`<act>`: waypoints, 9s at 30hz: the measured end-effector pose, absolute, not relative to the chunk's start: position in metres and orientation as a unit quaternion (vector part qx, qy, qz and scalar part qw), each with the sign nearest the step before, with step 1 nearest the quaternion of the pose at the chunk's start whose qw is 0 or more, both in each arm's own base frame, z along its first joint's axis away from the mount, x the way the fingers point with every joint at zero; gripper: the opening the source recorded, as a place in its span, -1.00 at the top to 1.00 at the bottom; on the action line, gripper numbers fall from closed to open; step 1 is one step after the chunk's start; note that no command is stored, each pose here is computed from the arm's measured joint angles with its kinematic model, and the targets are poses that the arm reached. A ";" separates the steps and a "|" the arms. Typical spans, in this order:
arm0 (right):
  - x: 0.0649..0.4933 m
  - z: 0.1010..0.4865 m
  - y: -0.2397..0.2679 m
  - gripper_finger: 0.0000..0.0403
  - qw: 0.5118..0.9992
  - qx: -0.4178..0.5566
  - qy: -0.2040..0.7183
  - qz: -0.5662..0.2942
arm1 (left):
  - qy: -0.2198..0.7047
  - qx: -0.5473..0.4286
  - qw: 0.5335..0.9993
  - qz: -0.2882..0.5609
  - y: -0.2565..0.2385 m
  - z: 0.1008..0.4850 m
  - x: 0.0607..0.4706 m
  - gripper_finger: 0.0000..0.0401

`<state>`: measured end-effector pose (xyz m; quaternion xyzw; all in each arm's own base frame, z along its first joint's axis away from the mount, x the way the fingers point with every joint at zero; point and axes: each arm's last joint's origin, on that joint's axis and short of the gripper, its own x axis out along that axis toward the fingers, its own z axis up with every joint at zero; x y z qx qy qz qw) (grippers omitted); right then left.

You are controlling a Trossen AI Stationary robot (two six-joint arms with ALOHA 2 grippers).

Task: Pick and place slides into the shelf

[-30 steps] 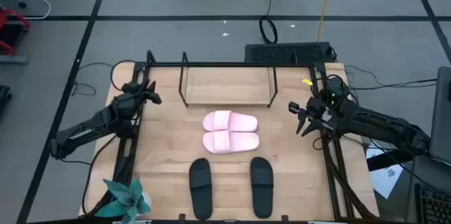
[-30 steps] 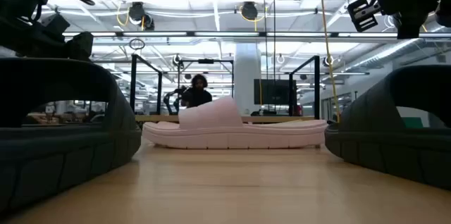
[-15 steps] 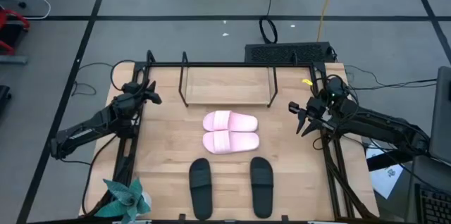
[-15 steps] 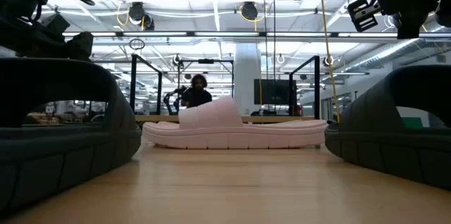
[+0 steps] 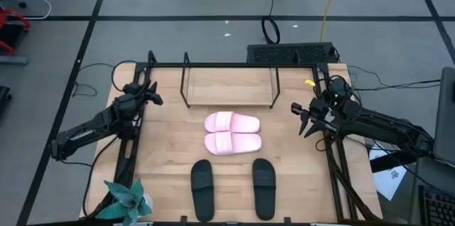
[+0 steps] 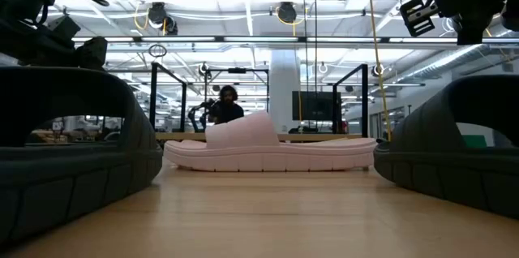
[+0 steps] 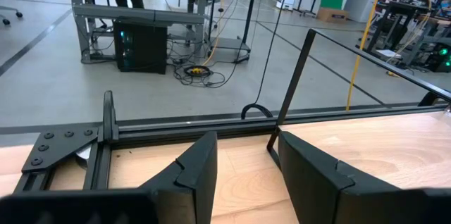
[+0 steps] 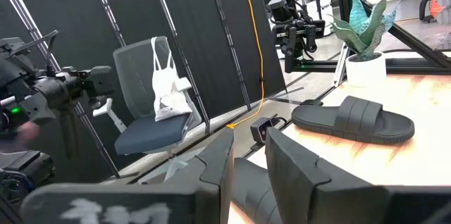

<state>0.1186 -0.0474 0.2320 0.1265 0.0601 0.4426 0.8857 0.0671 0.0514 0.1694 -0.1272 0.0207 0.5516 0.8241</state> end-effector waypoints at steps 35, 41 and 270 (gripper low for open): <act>0.130 0.235 -0.067 0.63 0.975 0.206 -0.043 0.069 | 0.021 -0.127 0.824 0.552 0.051 0.169 0.067 0.26; 0.128 0.241 -0.077 0.63 0.933 0.325 -0.132 -0.075 | 0.021 -0.127 0.824 0.552 0.051 0.169 0.067 0.26; 0.307 0.253 0.086 0.63 0.876 -0.351 0.298 0.146 | 0.209 -0.581 0.761 0.199 -0.124 0.275 0.235 0.27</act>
